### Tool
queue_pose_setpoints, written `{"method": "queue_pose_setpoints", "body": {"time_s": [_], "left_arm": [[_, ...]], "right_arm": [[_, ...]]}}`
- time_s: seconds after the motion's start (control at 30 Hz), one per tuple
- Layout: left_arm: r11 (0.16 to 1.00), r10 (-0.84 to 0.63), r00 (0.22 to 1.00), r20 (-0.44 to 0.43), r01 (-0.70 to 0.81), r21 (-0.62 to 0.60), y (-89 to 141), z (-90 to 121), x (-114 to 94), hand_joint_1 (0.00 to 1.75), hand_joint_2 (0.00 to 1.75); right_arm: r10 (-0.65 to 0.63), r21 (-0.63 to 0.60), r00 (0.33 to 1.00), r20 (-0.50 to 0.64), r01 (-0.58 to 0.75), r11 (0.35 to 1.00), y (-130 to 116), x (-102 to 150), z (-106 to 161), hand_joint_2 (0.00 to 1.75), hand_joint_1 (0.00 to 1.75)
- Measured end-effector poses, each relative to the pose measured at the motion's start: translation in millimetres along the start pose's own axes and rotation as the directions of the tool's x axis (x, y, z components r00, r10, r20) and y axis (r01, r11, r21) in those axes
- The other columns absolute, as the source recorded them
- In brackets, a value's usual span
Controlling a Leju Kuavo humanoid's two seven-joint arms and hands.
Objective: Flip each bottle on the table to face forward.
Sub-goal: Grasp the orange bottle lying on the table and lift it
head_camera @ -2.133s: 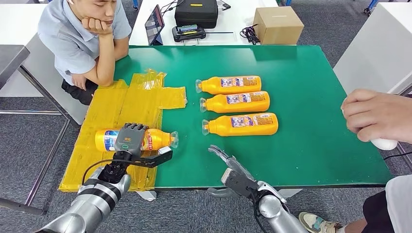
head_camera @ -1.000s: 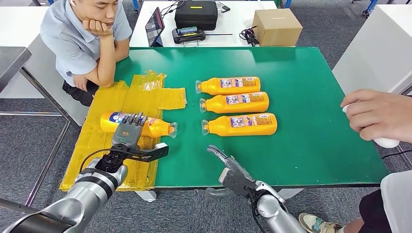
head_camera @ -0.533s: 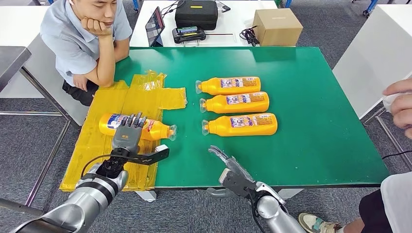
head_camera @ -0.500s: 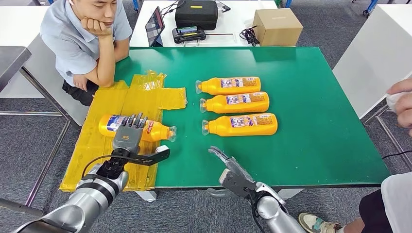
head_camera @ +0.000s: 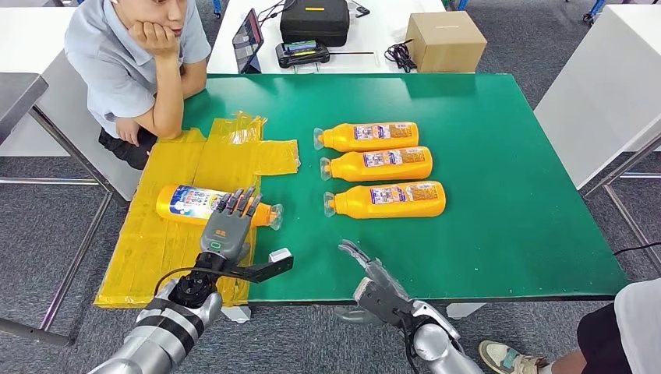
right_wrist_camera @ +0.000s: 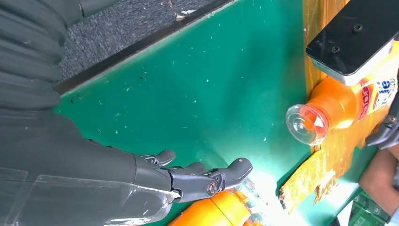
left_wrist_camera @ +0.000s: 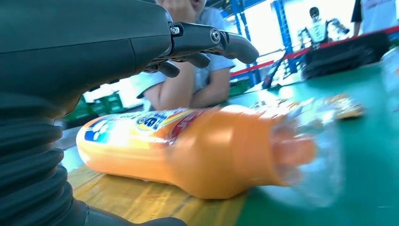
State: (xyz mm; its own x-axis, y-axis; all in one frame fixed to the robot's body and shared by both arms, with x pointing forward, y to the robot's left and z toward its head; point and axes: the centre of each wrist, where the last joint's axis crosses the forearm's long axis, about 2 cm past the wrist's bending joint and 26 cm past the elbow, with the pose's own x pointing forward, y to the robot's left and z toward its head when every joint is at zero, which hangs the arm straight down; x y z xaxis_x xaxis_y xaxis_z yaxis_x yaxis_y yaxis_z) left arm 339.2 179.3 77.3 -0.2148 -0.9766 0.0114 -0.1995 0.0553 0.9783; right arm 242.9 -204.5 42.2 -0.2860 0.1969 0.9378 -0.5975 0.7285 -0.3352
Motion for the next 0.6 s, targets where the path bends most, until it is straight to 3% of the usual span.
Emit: {"method": "queue_pose_setpoints", "body": {"time_s": [0.07, 0.17, 0.3, 0.4, 0.53, 0.6], "left_arm": [[0.999, 0.034, 0.999, 0.008, -0.034, 0.016, 2, 3, 4, 0.0, 1.75], [0.993, 0.101, 0.995, 0.025, -0.102, 0.051, 8, 12, 12, 0.0, 1.75], [0.967, 0.213, 0.976, 0.051, -0.218, 0.134, 20, 33, 25, 0.0, 1.75], [0.924, 0.321, 0.944, 0.071, -0.329, 0.195, 29, 52, 35, 0.0, 1.75], [0.829, 0.486, 0.868, 0.098, -0.494, 0.261, 38, 72, 46, 0.0, 1.75], [0.771, 0.563, 0.819, 0.11, -0.569, 0.286, 41, 78, 51, 0.0, 1.75]], "right_arm": [[-0.001, -0.01, 1.0, 0.002, 0.001, 1.0, 1, 1, 2, 0.0, 0.0], [0.011, -0.048, 1.0, 0.014, -0.01, 0.999, 2, 4, 7, 0.0, 0.0], [0.037, -0.142, 0.998, 0.051, -0.03, 0.989, 4, 15, 15, 1.75, 0.0], [0.056, -0.225, 0.995, 0.088, -0.035, 0.974, 4, 27, 20, 1.75, 0.0], [0.054, -0.31, 0.988, 0.145, -0.006, 0.951, 3, 41, 26, 0.0, 0.0], [0.049, -0.339, 0.985, 0.166, 0.01, 0.941, 1, 46, 28, 0.0, 0.0]]}}
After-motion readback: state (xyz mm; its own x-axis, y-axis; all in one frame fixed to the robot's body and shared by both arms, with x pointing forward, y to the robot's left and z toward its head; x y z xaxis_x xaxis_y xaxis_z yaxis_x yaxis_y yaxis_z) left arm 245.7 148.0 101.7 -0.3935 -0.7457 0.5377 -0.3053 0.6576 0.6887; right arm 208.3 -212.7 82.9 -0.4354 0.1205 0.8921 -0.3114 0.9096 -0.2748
